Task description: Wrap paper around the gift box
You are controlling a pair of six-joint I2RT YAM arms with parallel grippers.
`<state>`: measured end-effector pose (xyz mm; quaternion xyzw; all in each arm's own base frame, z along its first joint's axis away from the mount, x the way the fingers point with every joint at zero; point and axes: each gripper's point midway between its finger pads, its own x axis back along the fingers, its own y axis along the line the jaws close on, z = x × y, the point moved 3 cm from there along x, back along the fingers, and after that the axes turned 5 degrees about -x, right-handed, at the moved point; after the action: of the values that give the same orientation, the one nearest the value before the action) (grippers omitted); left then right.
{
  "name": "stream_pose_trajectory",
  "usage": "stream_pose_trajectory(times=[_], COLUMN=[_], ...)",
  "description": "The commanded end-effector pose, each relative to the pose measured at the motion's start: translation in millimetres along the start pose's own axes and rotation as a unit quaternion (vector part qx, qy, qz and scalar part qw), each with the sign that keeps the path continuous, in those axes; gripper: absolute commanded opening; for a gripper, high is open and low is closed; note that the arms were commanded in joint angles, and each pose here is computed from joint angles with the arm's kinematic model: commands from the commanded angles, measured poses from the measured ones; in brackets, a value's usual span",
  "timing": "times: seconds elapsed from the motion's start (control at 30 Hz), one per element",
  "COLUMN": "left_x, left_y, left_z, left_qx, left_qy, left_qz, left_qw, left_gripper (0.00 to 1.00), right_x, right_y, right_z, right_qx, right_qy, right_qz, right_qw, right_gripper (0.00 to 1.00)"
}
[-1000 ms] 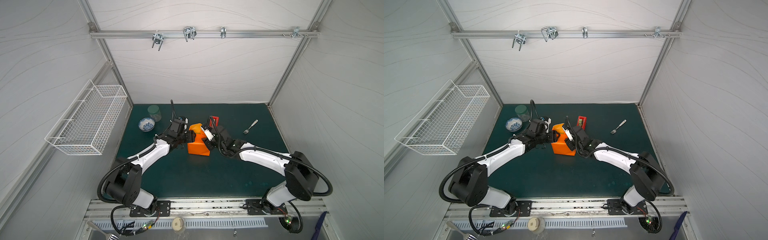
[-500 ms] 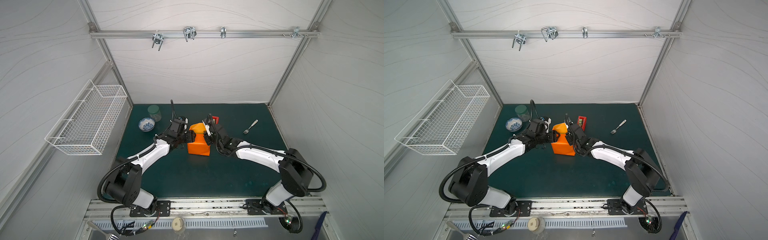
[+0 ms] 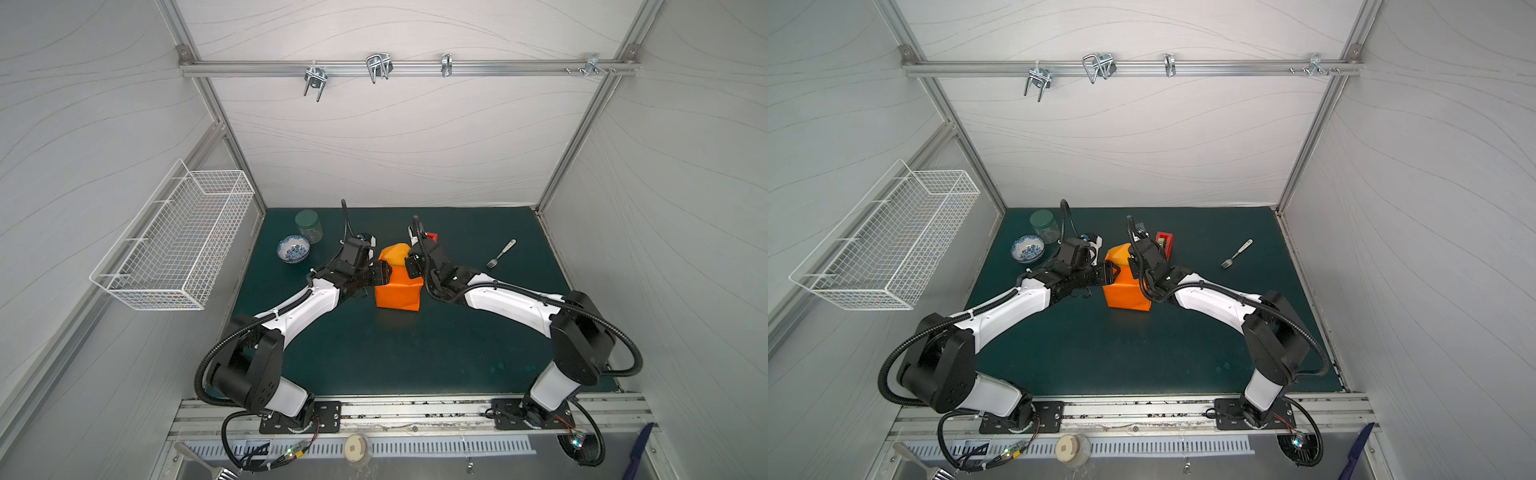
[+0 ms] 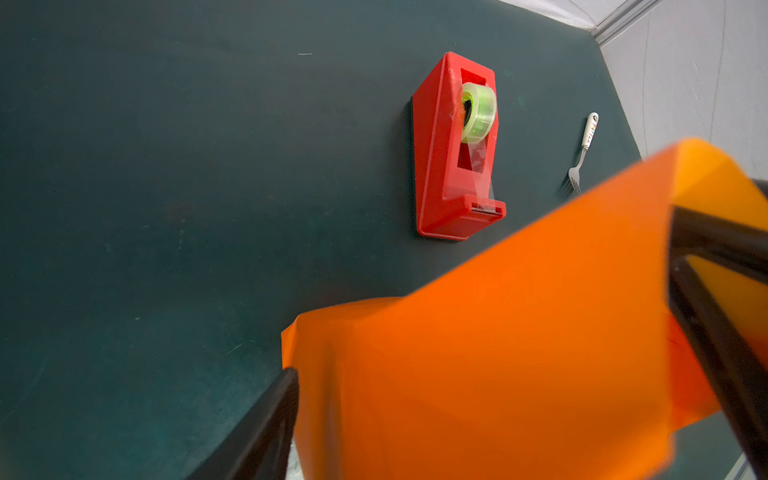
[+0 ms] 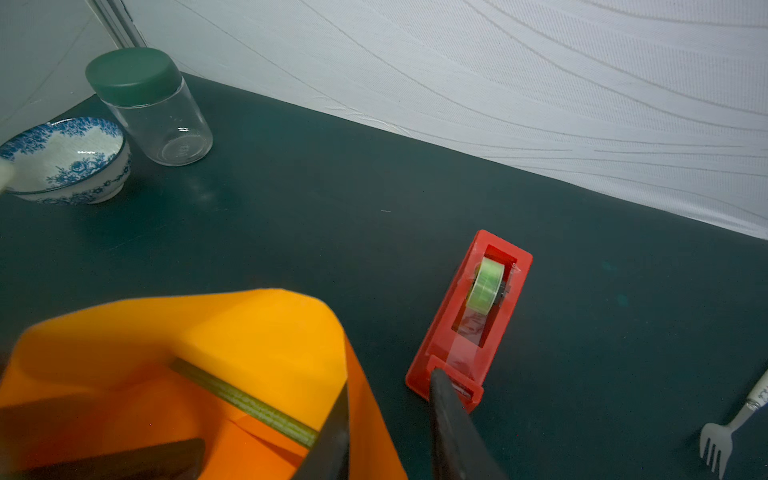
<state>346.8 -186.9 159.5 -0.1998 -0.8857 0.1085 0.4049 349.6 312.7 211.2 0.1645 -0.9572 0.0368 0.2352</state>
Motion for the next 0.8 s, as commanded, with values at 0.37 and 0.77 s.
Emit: stream_pose_trajectory(times=[0.37,0.77], left_x=[3,2], left_y=[-7,-8], left_z=[-15,-16], left_qx=[-0.005,-0.006], left_qy=[-0.025,-0.024], left_qz=[0.010,0.011], left_qw=[1.000,1.000], left_gripper=[0.64,0.64], right_x=[9,68], right_y=[-2,-11], right_z=[-6,5], right_qx=[-0.041,-0.103], right_qy=[0.020,0.075], right_qz=[-0.018,-0.189], right_qw=[0.999,0.974], right_gripper=[0.44,0.69])
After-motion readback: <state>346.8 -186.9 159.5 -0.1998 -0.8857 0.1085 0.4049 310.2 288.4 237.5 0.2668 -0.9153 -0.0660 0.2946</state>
